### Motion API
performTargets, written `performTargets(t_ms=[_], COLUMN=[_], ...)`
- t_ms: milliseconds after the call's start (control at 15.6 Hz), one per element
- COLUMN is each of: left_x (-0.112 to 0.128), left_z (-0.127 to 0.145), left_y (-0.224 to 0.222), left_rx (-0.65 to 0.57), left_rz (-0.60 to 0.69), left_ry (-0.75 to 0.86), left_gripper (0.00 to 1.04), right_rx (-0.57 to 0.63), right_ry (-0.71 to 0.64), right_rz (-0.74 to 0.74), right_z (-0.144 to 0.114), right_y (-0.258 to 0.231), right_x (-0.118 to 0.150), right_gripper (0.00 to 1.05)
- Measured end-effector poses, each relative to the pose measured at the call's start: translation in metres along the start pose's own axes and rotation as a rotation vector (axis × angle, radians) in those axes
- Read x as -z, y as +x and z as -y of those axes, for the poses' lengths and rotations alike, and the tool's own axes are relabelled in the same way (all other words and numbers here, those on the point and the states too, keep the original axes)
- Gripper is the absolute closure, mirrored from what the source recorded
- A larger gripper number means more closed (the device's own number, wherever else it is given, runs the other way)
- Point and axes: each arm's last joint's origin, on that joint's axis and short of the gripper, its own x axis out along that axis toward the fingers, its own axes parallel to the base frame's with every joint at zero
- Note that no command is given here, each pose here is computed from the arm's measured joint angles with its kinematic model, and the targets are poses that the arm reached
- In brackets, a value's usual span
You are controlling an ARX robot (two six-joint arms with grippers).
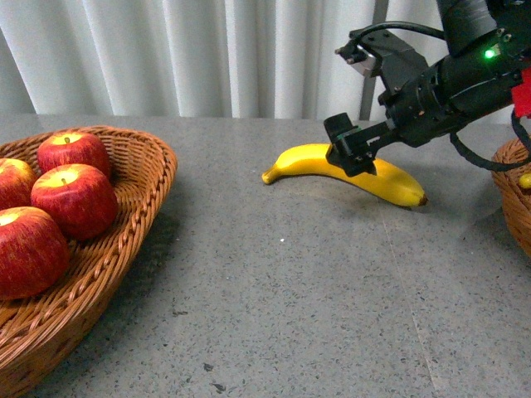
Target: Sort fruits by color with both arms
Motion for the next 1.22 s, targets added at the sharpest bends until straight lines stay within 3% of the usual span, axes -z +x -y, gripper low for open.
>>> performTargets(t_ms=[448, 576, 832, 1216], left_x=[0.0, 0.0, 0.0, 0.0], left_z=[0.0, 0.0, 0.0, 0.0], left_y=[0.0, 0.0, 0.0, 0.0], left_rx=[0.0, 0.0, 0.0, 0.0], left_rz=[0.0, 0.0, 0.0, 0.0], left_ry=[0.0, 0.0, 0.0, 0.0], left_gripper=[0.07, 0.07, 0.07, 0.07], right_rx=[0.017, -0.009, -0.022, -0.05], right_ry=[-0.089, -0.134, -0.145, -0.029], right_rz=[-0.073, -0.08, -0.069, 0.08], right_z=[-0.011, -0.026, -0.03, -0.019], right_y=[0.026, 0.029, 0.031, 0.022], right_x=[0.001, -0.001, 0.001, -0.011], right_gripper=[0.06, 0.37, 0.69, 0.72])
